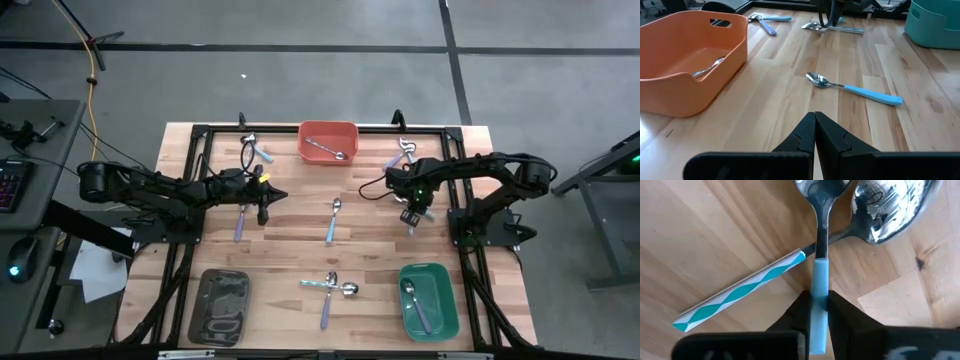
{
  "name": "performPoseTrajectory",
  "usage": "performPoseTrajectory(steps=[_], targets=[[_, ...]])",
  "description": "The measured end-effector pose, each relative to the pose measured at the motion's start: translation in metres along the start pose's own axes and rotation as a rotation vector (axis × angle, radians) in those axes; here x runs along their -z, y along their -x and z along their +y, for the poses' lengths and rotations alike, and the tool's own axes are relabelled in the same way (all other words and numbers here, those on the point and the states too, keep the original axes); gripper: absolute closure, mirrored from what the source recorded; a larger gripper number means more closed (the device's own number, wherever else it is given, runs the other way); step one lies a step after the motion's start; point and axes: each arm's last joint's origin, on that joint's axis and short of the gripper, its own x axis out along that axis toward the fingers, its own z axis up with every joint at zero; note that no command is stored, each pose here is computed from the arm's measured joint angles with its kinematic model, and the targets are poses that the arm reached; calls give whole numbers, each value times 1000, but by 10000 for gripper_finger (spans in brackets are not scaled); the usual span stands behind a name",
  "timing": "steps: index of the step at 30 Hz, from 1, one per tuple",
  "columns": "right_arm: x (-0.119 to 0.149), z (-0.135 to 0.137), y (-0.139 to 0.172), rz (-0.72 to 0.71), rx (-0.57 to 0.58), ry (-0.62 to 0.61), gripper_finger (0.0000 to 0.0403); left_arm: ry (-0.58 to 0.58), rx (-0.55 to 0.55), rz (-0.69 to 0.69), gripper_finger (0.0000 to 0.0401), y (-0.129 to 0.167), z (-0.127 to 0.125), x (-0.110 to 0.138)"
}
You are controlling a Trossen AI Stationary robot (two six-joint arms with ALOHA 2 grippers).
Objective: Sort silverware by color (type)
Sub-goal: Put the right blue spoon into the black bin
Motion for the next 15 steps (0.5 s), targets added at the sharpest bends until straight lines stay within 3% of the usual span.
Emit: performPoseTrajectory(steps=[9,15], targets=[[-9,2,1,-97,-20,7,292,10,3,-3,401,0,0,0],[-11,0,1,-116,-24,10,327,7,3,-6,401,0,0,-1]])
